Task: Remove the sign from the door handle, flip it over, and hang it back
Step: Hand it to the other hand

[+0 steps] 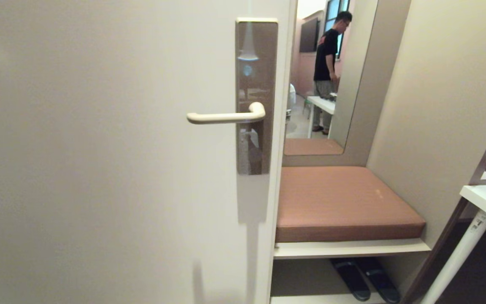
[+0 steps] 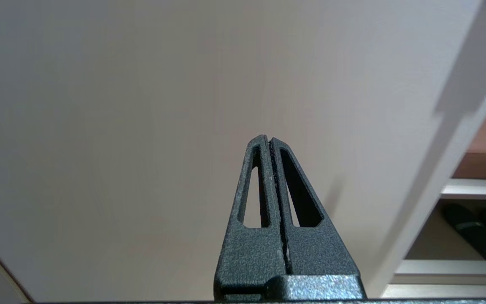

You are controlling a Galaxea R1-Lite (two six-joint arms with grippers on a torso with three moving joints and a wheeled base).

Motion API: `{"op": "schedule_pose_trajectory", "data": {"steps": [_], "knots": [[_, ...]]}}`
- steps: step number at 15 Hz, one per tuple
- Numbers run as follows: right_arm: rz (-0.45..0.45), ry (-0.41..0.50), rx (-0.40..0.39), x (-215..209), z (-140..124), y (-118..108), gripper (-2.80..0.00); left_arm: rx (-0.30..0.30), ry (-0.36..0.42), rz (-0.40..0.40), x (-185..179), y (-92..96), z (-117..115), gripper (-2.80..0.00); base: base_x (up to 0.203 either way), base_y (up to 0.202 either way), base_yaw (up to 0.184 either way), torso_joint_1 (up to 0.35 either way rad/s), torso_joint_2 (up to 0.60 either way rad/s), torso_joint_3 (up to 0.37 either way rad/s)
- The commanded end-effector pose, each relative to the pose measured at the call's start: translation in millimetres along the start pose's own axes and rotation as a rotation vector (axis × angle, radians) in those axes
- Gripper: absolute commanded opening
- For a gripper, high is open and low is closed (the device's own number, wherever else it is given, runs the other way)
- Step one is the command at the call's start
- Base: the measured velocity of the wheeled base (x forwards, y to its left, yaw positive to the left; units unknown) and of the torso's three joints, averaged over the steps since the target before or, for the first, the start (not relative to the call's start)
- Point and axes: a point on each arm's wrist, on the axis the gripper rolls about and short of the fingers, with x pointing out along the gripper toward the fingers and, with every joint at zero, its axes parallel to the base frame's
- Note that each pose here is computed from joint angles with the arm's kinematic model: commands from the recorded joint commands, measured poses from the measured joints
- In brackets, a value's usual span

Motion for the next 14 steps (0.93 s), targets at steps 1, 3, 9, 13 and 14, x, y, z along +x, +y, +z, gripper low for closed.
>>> {"op": "schedule_pose_trajectory", "data": {"steps": [1,3,9,13,14], "knots": [[0.000,0.000,0.000,0.1,0.1,0.0,-2.80,-0.003,0.001,0.002,0.0,0.0,-0.1,-2.80,0.000,-0.202,0.002,0.004,0.00,-0.004],[0.000,0.002,0.000,0.1,0.0,0.0,-2.80,-0.005,0.001,0.001,0.0,0.0,-0.1,-2.80,0.000,-0.192,0.001,0.002,0.00,0.003],[0.000,0.002,0.000,0.1,0.0,0.0,-2.80,-0.006,0.000,0.003,0.0,0.0,-0.1,-2.80,0.000,-0.194,0.000,0.001,0.00,0.003],[0.000,0.000,0.000,0.1,0.1,0.0,-2.80,-0.005,0.000,0.003,0.0,0.0,0.0,-2.80,0.000,-0.149,0.002,0.004,0.00,0.001],[0.000,0.000,0.000,0.1,0.1,0.0,-2.80,-0.005,-0.001,0.002,-0.1,0.0,0.4,-2.80,0.000,0.000,0.000,0.000,0.00,0.000]]}}
